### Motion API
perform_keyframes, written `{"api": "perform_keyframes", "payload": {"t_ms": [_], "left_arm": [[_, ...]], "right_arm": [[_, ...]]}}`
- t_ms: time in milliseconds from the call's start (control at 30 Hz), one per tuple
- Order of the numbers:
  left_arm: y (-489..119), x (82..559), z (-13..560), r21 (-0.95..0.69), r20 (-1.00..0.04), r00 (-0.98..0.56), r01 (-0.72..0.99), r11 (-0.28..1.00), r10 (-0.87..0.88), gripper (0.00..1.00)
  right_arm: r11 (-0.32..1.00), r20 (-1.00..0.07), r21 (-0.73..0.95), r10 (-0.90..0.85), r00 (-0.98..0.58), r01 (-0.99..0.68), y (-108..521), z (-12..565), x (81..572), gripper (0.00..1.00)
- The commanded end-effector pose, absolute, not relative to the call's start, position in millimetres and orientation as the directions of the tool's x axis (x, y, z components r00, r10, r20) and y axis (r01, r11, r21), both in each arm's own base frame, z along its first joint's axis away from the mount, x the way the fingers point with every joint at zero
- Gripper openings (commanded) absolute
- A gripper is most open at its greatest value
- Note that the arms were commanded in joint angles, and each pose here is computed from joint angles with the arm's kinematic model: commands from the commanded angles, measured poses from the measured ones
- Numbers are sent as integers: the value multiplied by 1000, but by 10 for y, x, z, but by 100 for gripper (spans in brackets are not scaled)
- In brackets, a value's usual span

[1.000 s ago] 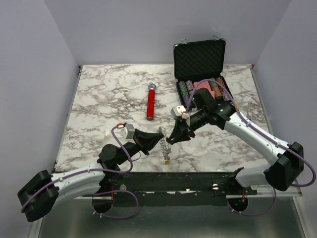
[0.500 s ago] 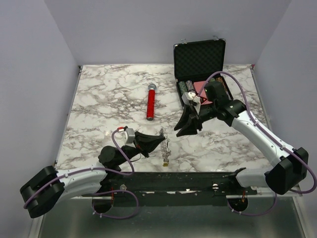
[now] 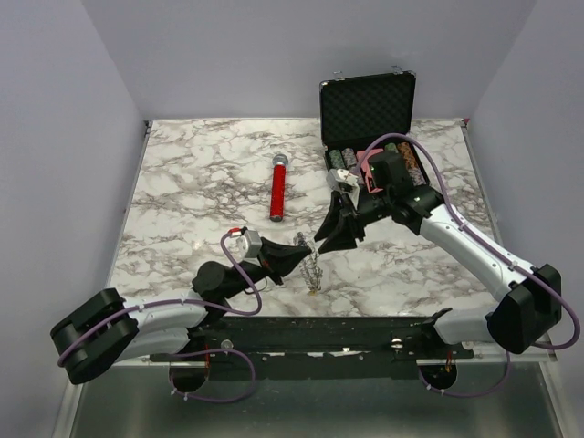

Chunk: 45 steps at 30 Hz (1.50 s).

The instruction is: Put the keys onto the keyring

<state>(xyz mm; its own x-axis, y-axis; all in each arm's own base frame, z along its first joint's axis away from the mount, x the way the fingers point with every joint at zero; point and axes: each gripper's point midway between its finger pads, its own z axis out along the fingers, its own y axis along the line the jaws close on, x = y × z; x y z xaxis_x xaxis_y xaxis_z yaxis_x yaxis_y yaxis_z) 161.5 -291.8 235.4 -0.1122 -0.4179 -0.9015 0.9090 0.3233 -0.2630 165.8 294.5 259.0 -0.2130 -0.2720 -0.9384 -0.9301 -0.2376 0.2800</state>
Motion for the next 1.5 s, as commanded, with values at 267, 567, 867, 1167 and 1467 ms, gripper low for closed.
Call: {"api": "perform_keyframes", "payload": {"t_ms": [267,567,867,1167,1467], "left_arm": [[-2756,1580,3026,-208,-782,35,926,314,-622,0],[-2748,1582,3052,-211,-775,41,924,320,-631,0],[-2744,1590,3069,-213,-772,48,920,329,-634,0],[-2738,1589,3087,-213,-768,52,919,331,-638,0],[-2731,1579,3106,-213,-764,54,920,329,-643,0]], "right_arm": [[-174,-918,321,-301,-260,-931,2985,2364,1731,47],[-161,-912,336,-303,-278,-928,2997,2281,1737,46],[-159,-907,346,-309,-286,-925,3013,2233,1716,42],[-152,-905,345,-317,-285,-926,3027,2198,1717,37],[-154,-904,345,-320,-284,-926,3038,2179,1704,33]]}}
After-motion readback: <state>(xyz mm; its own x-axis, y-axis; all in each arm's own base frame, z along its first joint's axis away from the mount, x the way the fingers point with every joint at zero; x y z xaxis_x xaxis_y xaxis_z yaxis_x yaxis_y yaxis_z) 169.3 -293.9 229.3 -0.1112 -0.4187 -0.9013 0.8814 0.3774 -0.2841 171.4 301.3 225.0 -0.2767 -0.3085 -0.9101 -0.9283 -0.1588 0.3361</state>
